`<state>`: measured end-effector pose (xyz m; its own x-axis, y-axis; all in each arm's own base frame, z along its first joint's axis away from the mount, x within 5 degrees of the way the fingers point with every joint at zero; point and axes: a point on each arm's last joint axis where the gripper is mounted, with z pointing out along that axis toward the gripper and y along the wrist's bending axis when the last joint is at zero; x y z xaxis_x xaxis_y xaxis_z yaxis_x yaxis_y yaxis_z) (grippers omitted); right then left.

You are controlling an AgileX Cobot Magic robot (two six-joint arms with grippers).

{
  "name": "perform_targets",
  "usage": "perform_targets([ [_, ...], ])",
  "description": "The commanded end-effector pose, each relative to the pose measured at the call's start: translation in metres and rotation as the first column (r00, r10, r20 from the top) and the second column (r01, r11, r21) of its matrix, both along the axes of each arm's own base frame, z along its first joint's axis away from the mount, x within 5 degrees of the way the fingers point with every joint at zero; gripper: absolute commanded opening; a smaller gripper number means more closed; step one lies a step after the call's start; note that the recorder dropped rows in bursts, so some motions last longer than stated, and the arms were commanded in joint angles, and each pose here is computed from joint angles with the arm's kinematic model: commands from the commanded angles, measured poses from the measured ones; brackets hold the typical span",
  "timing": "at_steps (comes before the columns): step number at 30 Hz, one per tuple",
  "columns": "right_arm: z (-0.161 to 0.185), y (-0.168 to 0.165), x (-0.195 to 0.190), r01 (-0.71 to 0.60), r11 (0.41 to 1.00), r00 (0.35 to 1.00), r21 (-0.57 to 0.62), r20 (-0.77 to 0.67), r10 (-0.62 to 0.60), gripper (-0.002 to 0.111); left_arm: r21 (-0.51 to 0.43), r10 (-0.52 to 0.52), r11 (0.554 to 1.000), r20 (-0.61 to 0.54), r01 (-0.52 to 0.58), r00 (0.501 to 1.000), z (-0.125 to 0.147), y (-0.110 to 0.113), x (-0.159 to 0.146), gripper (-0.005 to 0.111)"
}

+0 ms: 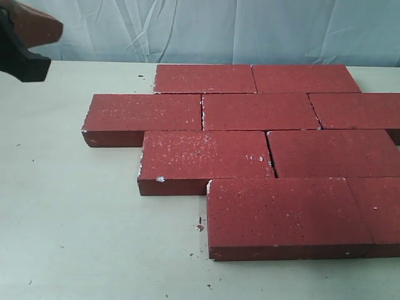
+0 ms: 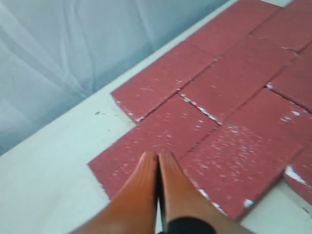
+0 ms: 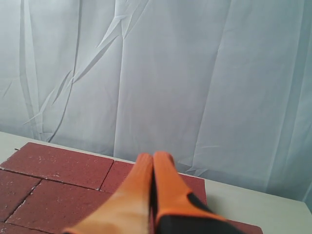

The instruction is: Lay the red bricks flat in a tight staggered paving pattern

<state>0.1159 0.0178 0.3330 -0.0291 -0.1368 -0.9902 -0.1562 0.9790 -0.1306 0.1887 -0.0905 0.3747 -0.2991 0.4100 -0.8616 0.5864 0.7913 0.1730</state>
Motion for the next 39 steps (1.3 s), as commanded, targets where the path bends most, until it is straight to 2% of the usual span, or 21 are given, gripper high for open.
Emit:
perform_targets([
  [1, 0.0, 0.0, -0.001, 0.002, 1.0, 1.0, 0.002, 0.01, -0.002, -0.001, -0.042, 0.188, 0.982, 0.115, -0.184, 0.975, 0.002, 0.019, -0.003, 0.0],
  [4, 0.0, 0.0, -0.001, 0.002, 1.0, 1.0, 0.003, 0.013, -0.002, -0.001, -0.018, 0.202, 0.979, 0.179, -0.202, 0.963, -0.005, 0.026, -0.012, 0.0],
  [7, 0.0, 0.0, -0.001, 0.002, 1.0, 1.0, 0.003, 0.013, -0.002, -0.001, -0.042, 0.193, 0.981, 0.259, -0.188, 0.946, -0.009, 0.033, -0.029, 0.0],
  [11, 0.0, 0.0, -0.001, 0.002, 1.0, 1.0, 0.003, 0.013, -0.002, -0.001, -0.067, 0.273, 0.962, 0.305, -0.266, 0.912, -0.023, 0.054, -0.047, 0.0],
  [19, 0.0, 0.0, -0.001, 0.002, 1.0, 1.0, 0.003, 0.013, -0.002, -0.001, -0.115, 0.425, 0.905, 0.281, -0.41, 0.861, -0.059, 0.079, -0.071, 0.0],
  [29, 0.0, 0.0, -0.001, 0.002, 1.0, 1.0, 0.004, 0.007, -0.002, -0.001, -0.167, 0.481, 0.877, 0.267, -0.451, 0.835, -0.098, 0.086, -0.092, 0.0],
  [39, 0.0, 0.0, -0.001, 0.002, 1.0, 1.0, 0.003, 0.009, -0.002, -0.001, -0.295, 0.611, 0.786, 0.239, -0.543, 0.755, -0.151, 0.095, -0.124, 0.0],
])
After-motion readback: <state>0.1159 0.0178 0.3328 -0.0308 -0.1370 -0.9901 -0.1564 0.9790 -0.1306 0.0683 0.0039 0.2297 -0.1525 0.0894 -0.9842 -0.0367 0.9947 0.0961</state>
